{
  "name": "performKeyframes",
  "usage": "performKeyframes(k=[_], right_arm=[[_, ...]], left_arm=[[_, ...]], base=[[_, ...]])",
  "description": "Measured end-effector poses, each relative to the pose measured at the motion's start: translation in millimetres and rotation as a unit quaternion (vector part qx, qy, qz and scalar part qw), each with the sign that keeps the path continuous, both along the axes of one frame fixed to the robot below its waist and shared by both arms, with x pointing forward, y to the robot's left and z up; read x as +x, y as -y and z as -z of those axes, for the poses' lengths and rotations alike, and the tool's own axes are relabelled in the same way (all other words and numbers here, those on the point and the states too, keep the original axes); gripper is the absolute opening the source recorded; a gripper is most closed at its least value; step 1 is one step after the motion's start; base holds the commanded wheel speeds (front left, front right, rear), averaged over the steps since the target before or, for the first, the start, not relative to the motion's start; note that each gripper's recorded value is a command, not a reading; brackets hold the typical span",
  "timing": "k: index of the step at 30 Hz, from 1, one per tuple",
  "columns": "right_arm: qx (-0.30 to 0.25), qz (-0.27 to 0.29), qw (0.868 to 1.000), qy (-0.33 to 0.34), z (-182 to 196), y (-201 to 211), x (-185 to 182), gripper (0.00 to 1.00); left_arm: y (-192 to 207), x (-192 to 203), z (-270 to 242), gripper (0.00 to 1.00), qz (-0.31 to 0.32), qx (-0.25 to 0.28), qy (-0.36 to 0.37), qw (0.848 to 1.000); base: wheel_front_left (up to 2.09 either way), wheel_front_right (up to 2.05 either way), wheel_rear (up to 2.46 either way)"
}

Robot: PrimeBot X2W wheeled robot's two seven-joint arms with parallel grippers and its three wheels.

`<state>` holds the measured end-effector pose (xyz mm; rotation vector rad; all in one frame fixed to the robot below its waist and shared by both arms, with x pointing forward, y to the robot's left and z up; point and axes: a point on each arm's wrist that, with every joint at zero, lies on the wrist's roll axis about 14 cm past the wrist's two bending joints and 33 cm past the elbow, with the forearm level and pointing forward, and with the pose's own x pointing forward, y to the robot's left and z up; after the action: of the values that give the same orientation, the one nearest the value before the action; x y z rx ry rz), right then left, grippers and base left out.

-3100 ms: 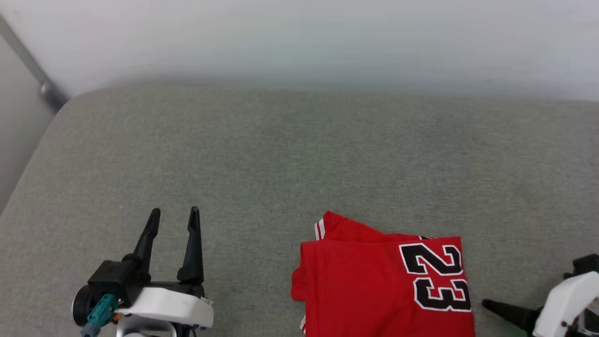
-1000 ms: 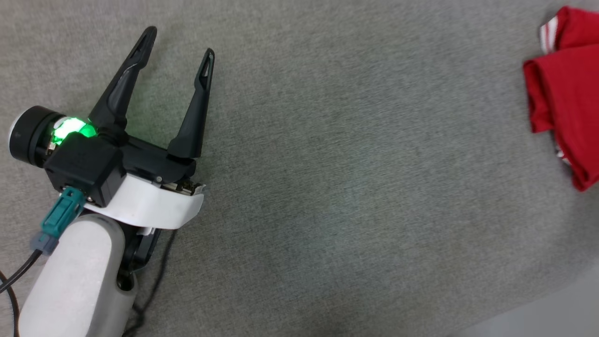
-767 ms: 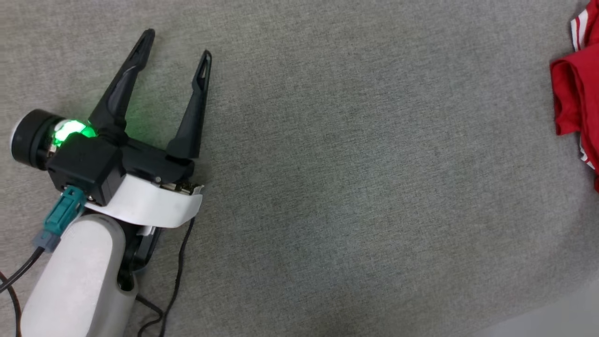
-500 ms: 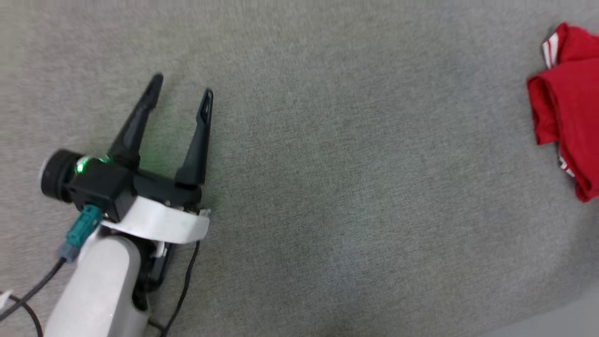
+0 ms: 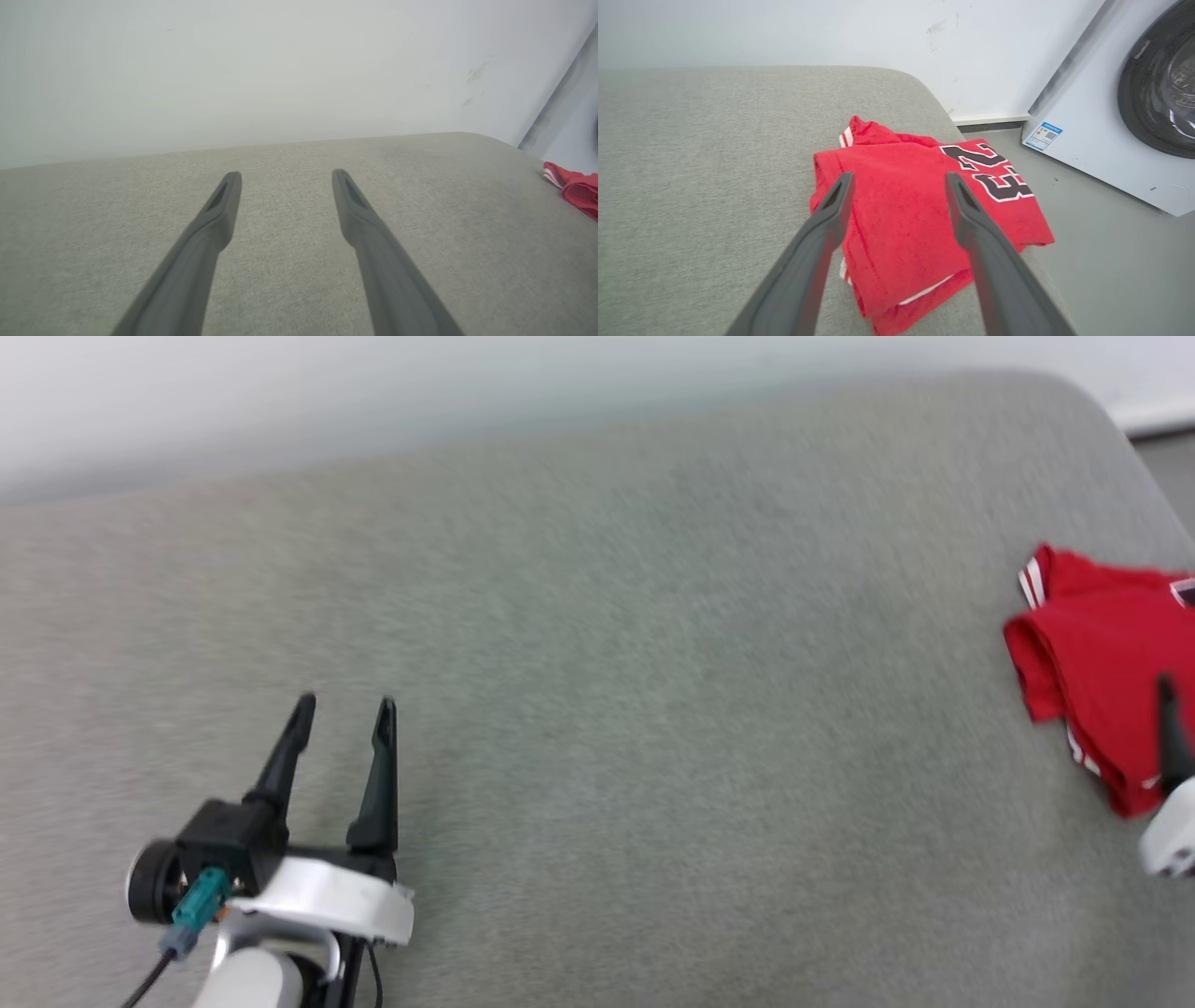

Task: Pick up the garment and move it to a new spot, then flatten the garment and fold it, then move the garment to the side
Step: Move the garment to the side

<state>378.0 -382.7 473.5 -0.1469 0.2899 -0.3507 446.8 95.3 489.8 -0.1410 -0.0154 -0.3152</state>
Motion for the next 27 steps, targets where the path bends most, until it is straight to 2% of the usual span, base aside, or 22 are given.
performKeyframes(k=[5,12,19,27], right_arm=[[0.035,-0.077,0.995,0.045,-5.9,-71.3,7.3,1.0],[0.068,-0.17,0.973,0.141,-47.3,-155.4,13.7,1.0],[0.078,-0.207,0.961,0.163,-64.9,-190.4,-21.4,1.0],[0.086,-0.214,0.96,0.16,-69.1,-200.4,-38.1,1.0]], left_arm=[[-33.8,-26.0,-7.1,1.0,-0.05,0.006,-0.002,0.999],[-76.5,-54.5,-20.3,1.0,-0.11,0.018,0.014,0.994],[-95.4,-88.8,-24.7,1.0,-0.137,0.026,0.022,0.99],[-94.0,-99.8,-23.0,1.0,-0.14,0.023,0.02,0.99]], base=[[0.0,0.0,0.0],[0.0,0.0,0.0],[0.0,0.0,0.0],[0.0,0.0,0.0]])
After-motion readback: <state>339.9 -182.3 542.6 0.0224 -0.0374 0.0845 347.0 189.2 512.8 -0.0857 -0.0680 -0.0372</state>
